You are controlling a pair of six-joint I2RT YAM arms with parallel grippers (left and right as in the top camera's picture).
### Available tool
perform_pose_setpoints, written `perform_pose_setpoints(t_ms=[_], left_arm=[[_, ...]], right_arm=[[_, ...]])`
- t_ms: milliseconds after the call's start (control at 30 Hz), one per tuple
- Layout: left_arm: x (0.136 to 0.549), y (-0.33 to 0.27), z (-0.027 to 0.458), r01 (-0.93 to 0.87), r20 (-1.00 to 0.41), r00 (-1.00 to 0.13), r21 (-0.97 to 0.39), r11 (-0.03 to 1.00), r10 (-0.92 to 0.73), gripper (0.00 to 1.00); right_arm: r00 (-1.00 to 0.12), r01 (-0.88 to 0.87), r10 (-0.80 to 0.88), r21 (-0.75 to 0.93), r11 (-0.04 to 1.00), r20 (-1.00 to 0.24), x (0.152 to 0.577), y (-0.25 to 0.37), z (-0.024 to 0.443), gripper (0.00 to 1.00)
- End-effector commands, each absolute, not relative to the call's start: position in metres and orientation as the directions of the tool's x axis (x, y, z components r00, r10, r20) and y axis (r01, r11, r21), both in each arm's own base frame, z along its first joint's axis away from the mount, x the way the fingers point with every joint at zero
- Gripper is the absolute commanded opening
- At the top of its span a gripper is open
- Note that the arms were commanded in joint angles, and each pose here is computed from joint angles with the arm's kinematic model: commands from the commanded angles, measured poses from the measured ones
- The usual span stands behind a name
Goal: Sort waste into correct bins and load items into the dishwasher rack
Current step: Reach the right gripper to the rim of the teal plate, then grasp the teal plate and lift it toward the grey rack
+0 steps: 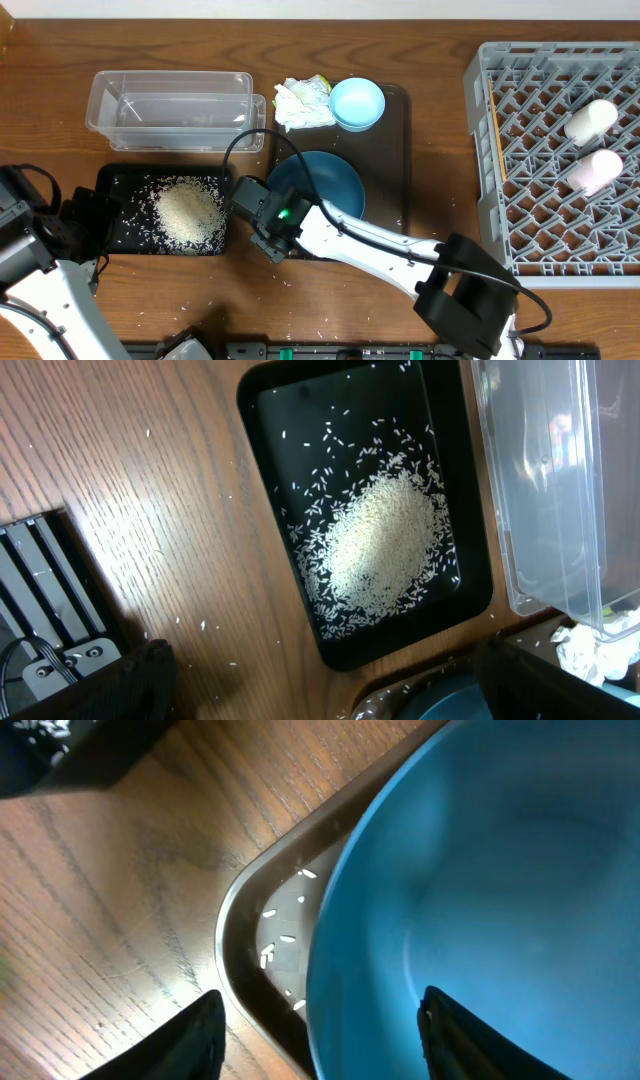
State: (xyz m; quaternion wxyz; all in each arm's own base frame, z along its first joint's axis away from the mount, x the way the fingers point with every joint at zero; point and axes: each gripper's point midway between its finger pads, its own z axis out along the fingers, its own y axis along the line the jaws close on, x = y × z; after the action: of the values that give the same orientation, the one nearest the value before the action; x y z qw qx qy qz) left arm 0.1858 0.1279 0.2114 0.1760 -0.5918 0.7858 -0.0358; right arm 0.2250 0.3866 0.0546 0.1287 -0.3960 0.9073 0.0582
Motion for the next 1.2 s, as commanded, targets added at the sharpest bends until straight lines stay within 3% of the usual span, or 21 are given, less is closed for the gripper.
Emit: perform_pose_setpoints(t_ms=[0,333,533,700,900,1167], left_arm=[[0.184,0.131,0.213,-0.924,-0.238,-0.224,-0.257,0.284,-0.945,0.98],[0.184,0.131,0.213,-0.924,-0.238,-0.224,-0.257,0.284,-0.945,0.98],[0.184,0.131,0.213,-0.924,-0.239,-0.224,-0.257,0.284,-0.945,0.98],[0.184,0.131,0.213,-0.924,-0.238,-0.224,-0.257,0.284,-0.945,0.98],[0.184,0.131,0.213,-0.924,-0.239,-0.224,-0.257,0.284,-0.945,0.98],[0.184,0.131,0.213,-0.924,-0.238,-0.224,-0.257,0.284,-0.945,0.98]], right_arm=[[-0.654,-0.733,-0.714,-0.021,0.679,-0.251,0.224,0.385,0.038,0.55],[-0.675,-0.716,-0.699,-0.02,0.698,-0.234,0.225,0.386,0.023,0.34],[-0.677,-0.714,-0.697,-0.018,0.7,-0.238,0.227,0.387,0.026,0.01],[-0.679,-0.708,-0.684,-0.01,0.706,-0.267,0.234,0.395,0.052,0.01],[-0.707,-0.645,-0.614,-0.036,0.763,-0.351,0.272,0.381,0.128,0.01],[-0.79,-0.41,-0.353,0.003,0.912,-0.501,0.35,0.278,0.246,0.01]])
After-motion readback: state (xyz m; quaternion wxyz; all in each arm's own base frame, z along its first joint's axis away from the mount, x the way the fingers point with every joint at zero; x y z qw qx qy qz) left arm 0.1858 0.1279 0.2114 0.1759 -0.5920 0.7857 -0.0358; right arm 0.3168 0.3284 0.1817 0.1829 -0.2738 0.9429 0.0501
